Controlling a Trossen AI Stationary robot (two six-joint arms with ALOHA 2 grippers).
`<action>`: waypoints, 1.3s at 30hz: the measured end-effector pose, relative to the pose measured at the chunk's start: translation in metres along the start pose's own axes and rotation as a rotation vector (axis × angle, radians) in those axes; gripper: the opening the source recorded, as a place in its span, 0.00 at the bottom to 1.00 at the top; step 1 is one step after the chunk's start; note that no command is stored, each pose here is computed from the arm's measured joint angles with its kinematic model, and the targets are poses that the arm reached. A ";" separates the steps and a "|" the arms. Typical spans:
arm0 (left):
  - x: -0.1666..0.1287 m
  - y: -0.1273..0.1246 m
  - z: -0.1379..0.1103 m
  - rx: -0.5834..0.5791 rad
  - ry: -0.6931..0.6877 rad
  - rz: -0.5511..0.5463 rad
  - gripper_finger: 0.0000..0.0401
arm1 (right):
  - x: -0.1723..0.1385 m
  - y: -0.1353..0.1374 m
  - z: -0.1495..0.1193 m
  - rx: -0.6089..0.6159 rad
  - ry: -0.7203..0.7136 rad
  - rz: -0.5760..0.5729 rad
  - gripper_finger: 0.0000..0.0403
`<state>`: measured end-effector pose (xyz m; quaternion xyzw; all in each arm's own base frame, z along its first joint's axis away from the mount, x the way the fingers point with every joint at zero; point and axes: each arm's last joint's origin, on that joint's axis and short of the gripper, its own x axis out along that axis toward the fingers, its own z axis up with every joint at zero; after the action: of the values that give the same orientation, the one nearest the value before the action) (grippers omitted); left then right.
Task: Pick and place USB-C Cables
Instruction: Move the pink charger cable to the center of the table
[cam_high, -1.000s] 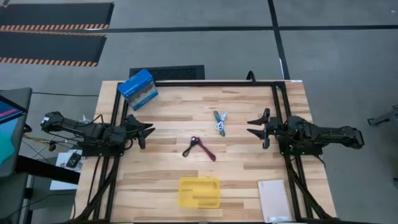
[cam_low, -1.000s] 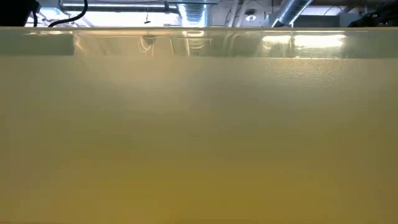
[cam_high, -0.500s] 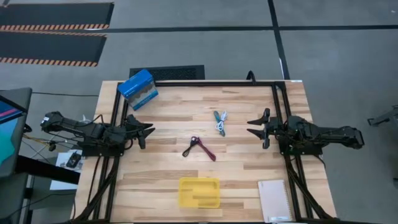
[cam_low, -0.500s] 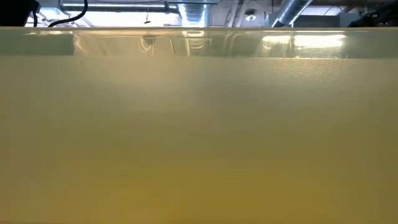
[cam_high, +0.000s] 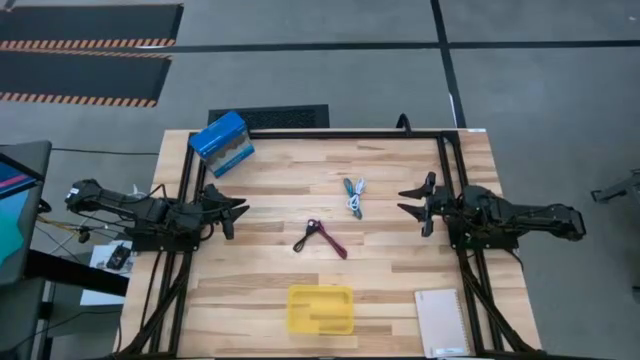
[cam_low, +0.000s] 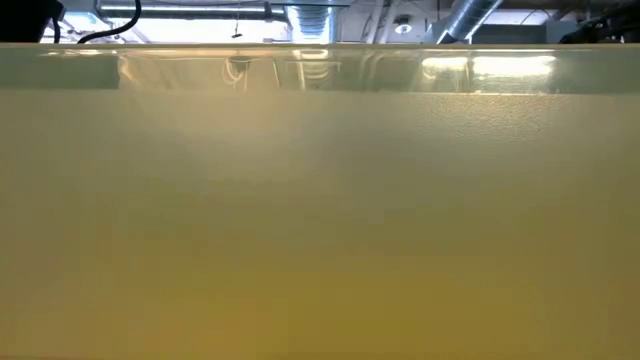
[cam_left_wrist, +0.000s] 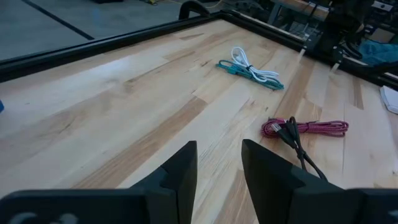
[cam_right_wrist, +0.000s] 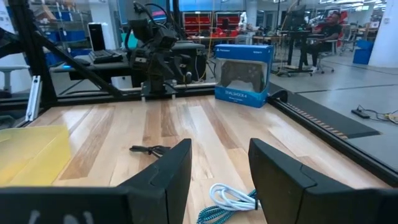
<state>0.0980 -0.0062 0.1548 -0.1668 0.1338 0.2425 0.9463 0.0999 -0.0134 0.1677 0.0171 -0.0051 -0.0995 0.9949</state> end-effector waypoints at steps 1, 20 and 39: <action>0.000 0.000 0.000 0.000 0.000 0.000 0.28 | 0.000 0.000 0.000 0.020 -0.002 0.000 0.46; 0.000 -0.002 0.002 -0.091 -0.014 -0.022 0.28 | 0.000 0.000 0.005 0.590 -0.058 0.000 0.46; 0.000 0.000 0.003 -0.286 -0.056 0.035 0.28 | 0.000 -0.005 0.009 0.610 -0.165 -0.226 0.46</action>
<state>0.0983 -0.0048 0.1574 -0.2905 0.0742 0.2802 0.9119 0.0988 -0.0190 0.1762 0.3063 -0.1130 -0.2040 0.9229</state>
